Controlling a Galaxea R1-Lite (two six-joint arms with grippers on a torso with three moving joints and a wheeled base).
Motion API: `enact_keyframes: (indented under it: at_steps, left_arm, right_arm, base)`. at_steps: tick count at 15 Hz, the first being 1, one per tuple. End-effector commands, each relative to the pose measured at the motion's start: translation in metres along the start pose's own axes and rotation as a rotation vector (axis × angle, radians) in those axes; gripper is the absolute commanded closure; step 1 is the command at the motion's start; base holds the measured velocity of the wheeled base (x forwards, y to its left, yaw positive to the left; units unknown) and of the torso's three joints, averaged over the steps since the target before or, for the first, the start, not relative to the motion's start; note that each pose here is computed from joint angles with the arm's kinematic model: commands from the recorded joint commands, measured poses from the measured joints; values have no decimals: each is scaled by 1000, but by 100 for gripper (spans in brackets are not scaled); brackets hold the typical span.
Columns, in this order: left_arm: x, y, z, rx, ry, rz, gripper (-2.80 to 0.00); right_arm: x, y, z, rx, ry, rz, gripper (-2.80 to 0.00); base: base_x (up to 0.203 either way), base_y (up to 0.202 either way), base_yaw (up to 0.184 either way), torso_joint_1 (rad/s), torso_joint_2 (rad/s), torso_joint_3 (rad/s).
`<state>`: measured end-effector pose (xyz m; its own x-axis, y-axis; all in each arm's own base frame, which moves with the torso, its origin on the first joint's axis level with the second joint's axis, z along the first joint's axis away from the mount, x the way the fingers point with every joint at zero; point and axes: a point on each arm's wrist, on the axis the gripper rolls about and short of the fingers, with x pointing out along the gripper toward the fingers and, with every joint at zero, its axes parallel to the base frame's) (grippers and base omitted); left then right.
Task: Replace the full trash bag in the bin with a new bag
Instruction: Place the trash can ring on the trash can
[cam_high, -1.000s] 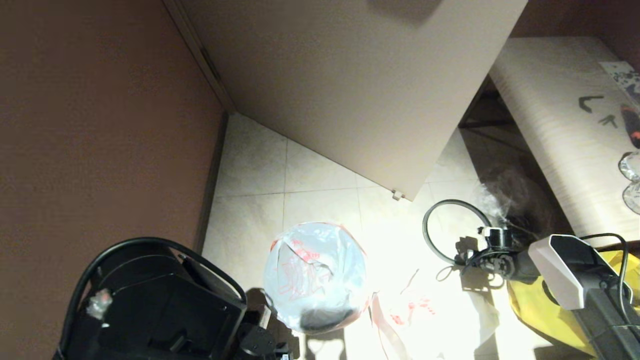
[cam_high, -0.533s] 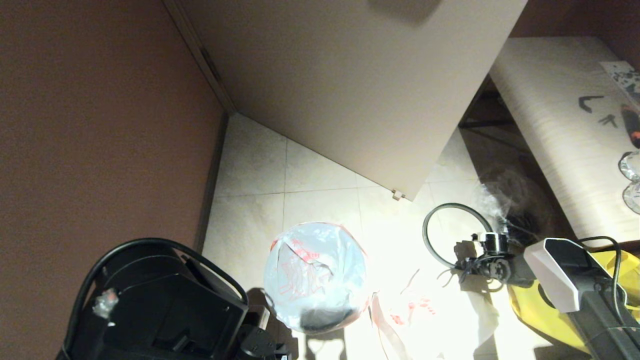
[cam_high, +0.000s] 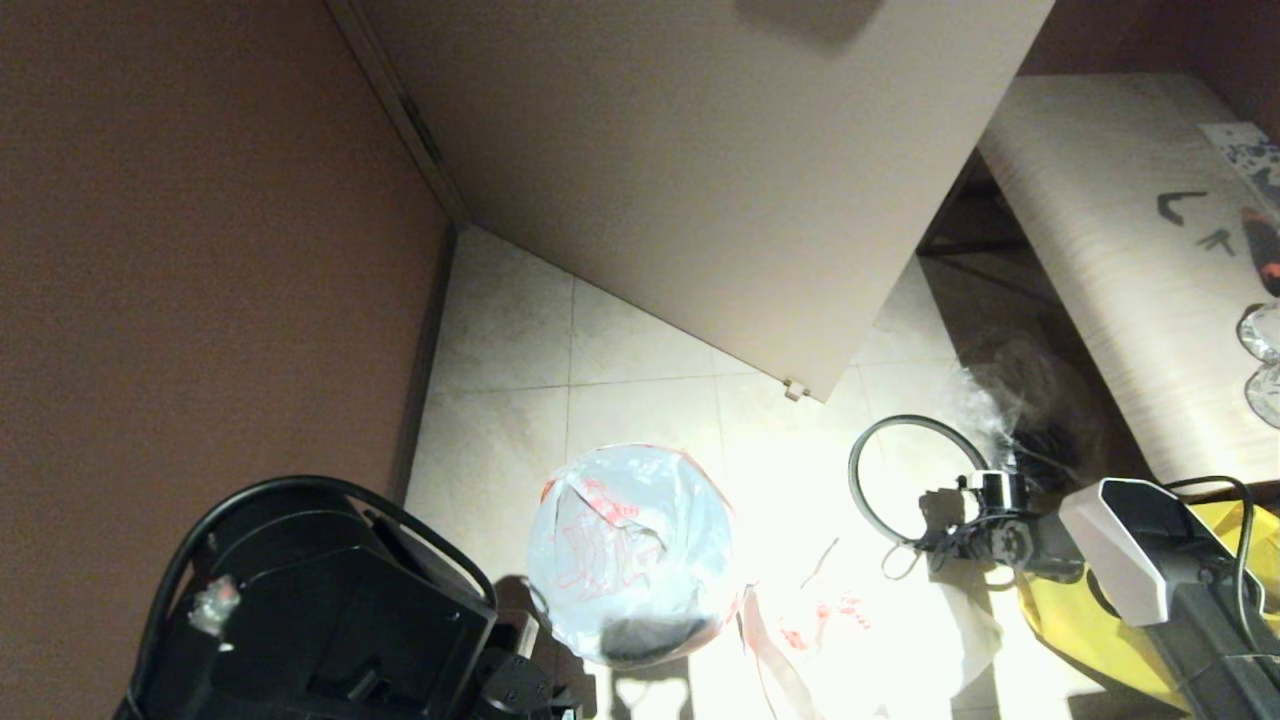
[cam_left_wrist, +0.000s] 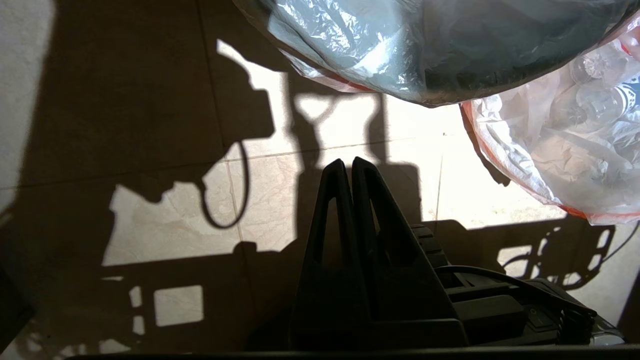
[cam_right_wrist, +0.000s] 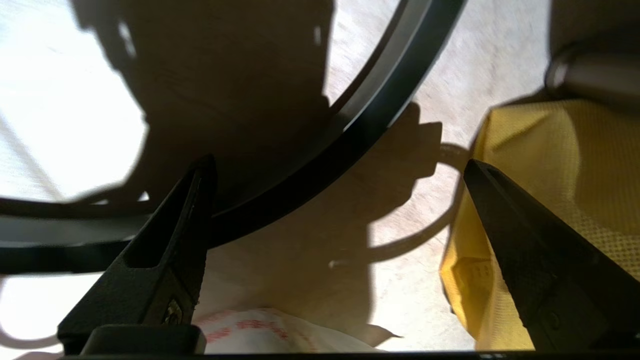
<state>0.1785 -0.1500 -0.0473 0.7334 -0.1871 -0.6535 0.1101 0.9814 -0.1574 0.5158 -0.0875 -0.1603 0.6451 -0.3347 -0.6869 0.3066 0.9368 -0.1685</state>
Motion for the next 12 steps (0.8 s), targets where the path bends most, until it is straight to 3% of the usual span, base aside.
enact_keyframes:
  at_steps: [1, 4, 8, 12]
  left_arm:
    - [0, 0, 1, -7, -8, -1, 0]
    - [1, 0, 1, -6, -8, 1, 0]
    - [1, 0, 1, -6, -8, 1, 0]
    - [0, 0, 1, -5, -7, 0, 0]
  right_arm:
    - [2, -9, -2, 11, 8, -10, -280]
    - [3, -11, -8, 19, 33, 15, -280]
    - [2, -1, -16, 140, 110, 215, -280]
    - [1, 0, -23, 159, 180, 233, -280]
  base:
    - [0, 0, 0, 0, 0, 0]
    - [0, 0, 0, 0, 0, 0]
    - [0, 0, 0, 0, 0, 0]
    - [0, 0, 0, 0, 0, 0]
